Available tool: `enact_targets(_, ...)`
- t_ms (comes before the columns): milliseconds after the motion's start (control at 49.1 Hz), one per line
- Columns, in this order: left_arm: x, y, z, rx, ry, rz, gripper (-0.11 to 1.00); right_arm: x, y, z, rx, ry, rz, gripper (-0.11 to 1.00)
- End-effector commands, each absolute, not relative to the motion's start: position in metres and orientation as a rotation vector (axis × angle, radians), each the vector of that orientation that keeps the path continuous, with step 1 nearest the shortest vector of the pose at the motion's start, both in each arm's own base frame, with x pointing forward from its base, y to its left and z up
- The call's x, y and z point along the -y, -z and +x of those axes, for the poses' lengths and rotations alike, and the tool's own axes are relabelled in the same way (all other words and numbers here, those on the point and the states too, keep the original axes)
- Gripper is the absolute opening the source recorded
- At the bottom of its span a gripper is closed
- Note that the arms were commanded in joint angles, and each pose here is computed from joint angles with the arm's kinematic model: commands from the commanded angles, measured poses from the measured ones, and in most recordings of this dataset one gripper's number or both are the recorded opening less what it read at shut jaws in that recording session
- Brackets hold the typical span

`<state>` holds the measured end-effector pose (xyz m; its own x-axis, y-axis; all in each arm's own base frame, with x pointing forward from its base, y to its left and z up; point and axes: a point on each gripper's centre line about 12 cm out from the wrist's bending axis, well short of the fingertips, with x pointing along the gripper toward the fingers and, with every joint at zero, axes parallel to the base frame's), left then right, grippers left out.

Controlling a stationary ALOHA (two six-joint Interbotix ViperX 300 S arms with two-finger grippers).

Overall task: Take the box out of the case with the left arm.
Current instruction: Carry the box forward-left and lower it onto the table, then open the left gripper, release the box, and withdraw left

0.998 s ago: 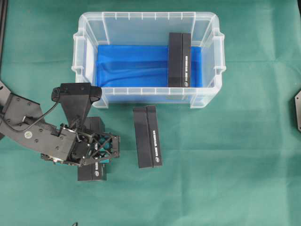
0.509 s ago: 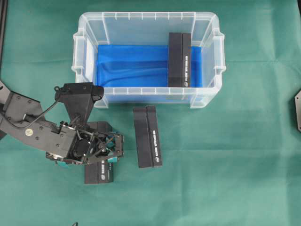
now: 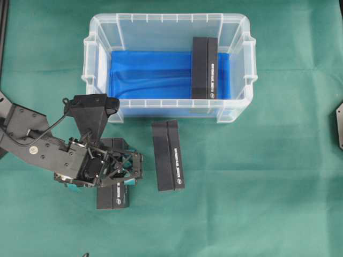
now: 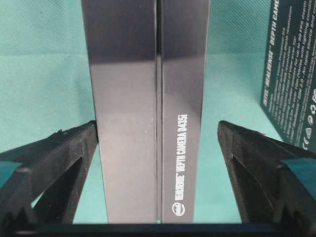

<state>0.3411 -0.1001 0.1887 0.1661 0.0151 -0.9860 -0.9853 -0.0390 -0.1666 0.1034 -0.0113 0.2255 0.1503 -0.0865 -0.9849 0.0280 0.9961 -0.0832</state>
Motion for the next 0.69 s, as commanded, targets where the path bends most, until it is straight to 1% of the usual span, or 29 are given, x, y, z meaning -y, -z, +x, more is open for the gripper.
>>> enact_targets(0,0.101,-0.209,0.348,-1.026,-1.065,-1.346,0.95,0.011,-0.233,0.107,-1.398,0.084,-0.045,-0.01)
enact_targets(122,0.103,-0.219,0.353,-1.011,-1.04,-1.365,0.95,0.011,-0.233,0.107,-1.398,0.084,-0.045,-0.01)
enact_targets(285,0.105,-0.25,0.358,-0.977,-0.984,-1.411,0.94,0.011,-0.233,0.107,-1.398,0.084,-0.045,-0.01)
enact_targets(529,0.1,-0.285,0.345,-0.992,-1.027,-1.388,0.94,0.011,-0.233,0.107,-1.398,0.084,-0.045,-0.01)
enact_targets(672,0.098,-0.306,0.336,-0.994,-1.023,-1.381,0.94,0.011,-0.234,0.107,-1.396,0.084,-0.044,-0.01)
